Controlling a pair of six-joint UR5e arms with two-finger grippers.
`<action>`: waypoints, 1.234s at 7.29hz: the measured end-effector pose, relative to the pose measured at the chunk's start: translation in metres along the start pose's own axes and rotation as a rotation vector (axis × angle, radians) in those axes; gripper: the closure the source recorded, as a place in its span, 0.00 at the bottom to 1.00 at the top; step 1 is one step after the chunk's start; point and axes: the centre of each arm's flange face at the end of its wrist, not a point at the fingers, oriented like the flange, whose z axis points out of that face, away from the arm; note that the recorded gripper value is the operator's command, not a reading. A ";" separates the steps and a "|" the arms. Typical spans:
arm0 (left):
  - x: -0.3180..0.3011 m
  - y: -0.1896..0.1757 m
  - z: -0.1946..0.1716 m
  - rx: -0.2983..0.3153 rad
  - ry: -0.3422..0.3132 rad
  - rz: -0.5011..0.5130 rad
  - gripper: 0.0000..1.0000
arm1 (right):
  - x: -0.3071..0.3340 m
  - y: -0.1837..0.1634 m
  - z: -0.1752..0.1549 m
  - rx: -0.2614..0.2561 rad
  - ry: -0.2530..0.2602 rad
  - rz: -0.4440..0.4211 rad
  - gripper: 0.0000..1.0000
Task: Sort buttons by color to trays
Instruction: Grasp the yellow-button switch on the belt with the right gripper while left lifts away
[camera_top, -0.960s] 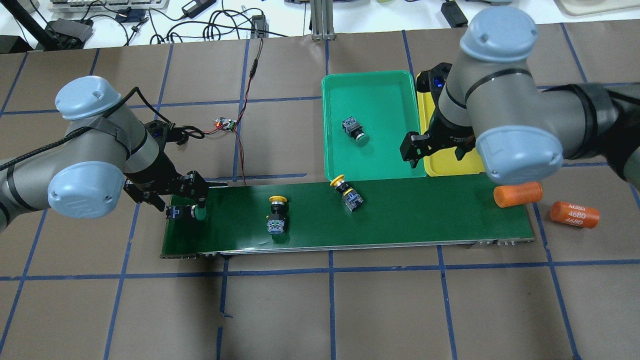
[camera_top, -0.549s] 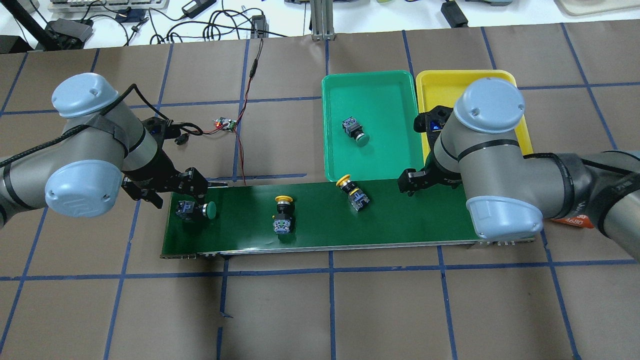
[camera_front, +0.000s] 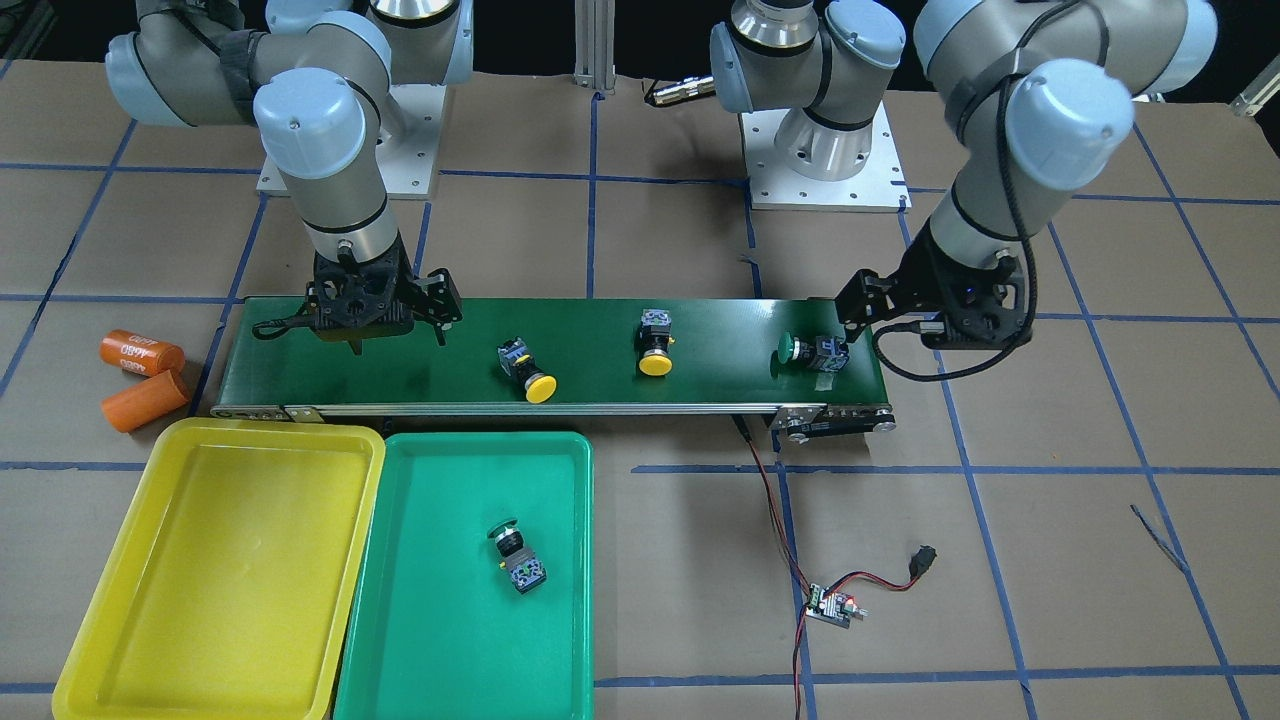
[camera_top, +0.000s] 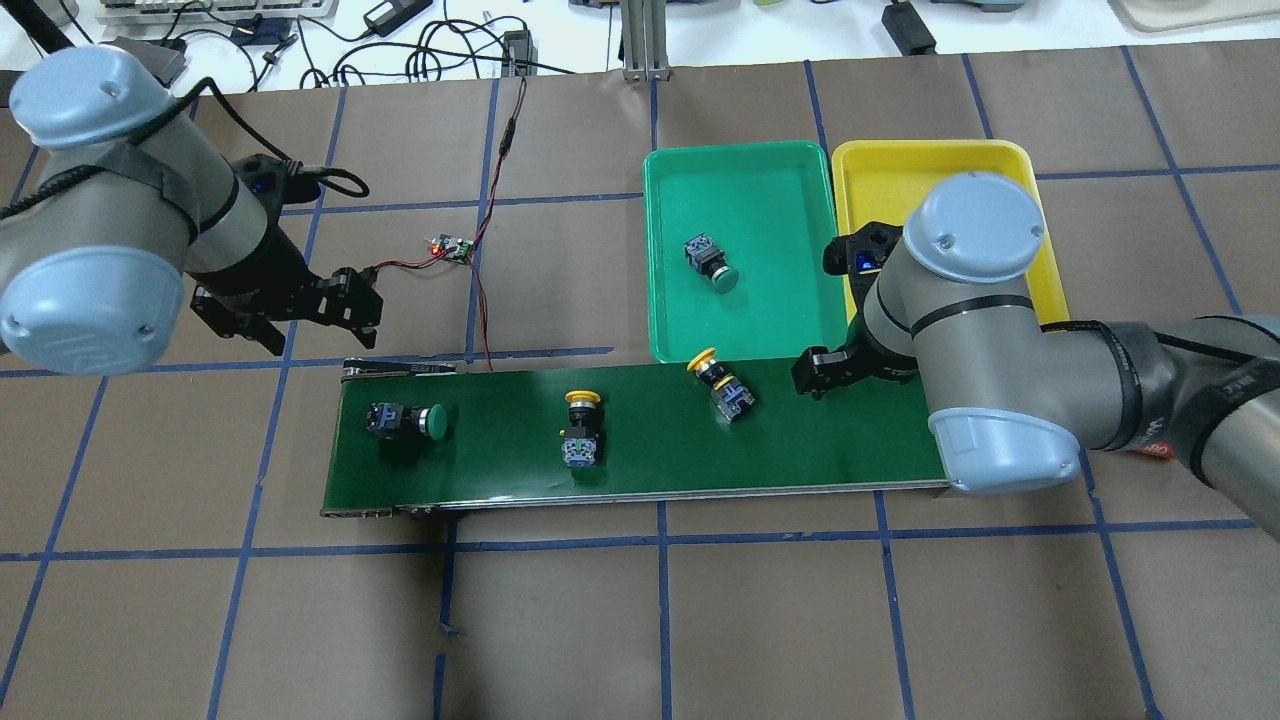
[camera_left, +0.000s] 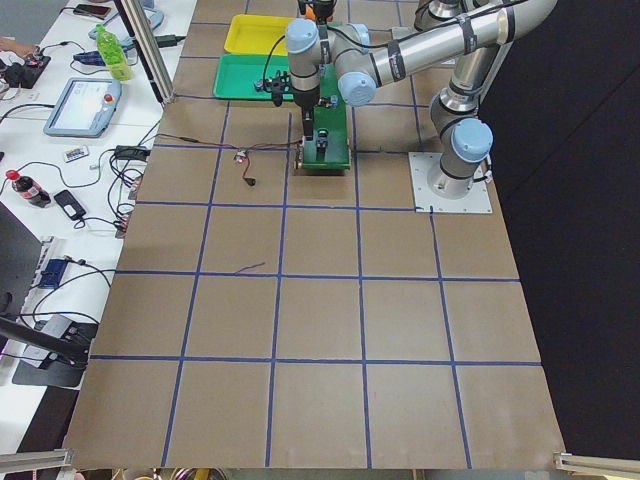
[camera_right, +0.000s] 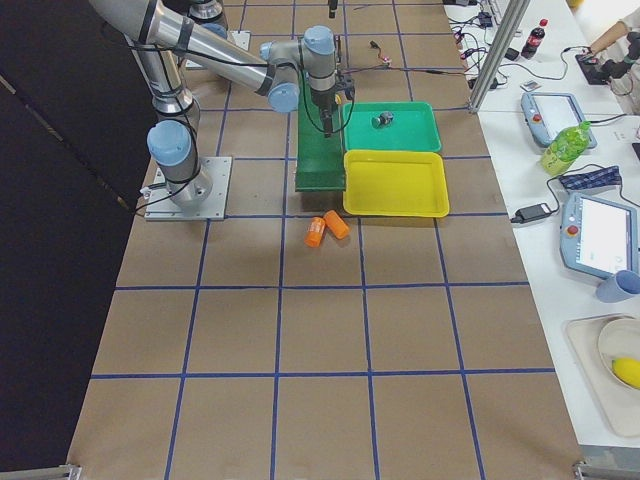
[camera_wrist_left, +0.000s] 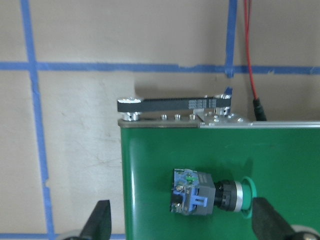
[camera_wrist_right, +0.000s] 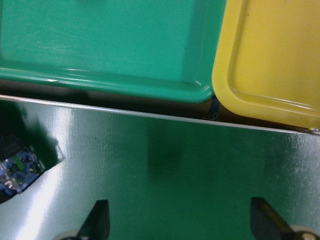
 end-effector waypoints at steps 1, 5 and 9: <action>-0.004 0.000 -0.027 0.005 -0.042 0.001 0.00 | -0.004 0.000 -0.003 0.007 -0.007 -0.002 0.00; 0.023 0.041 -0.096 0.043 -0.101 0.001 0.00 | -0.065 0.014 -0.002 0.009 -0.026 -0.139 0.00; 0.085 0.051 -0.094 0.077 -0.080 0.055 0.00 | -0.073 0.006 0.021 0.006 -0.025 -0.170 0.40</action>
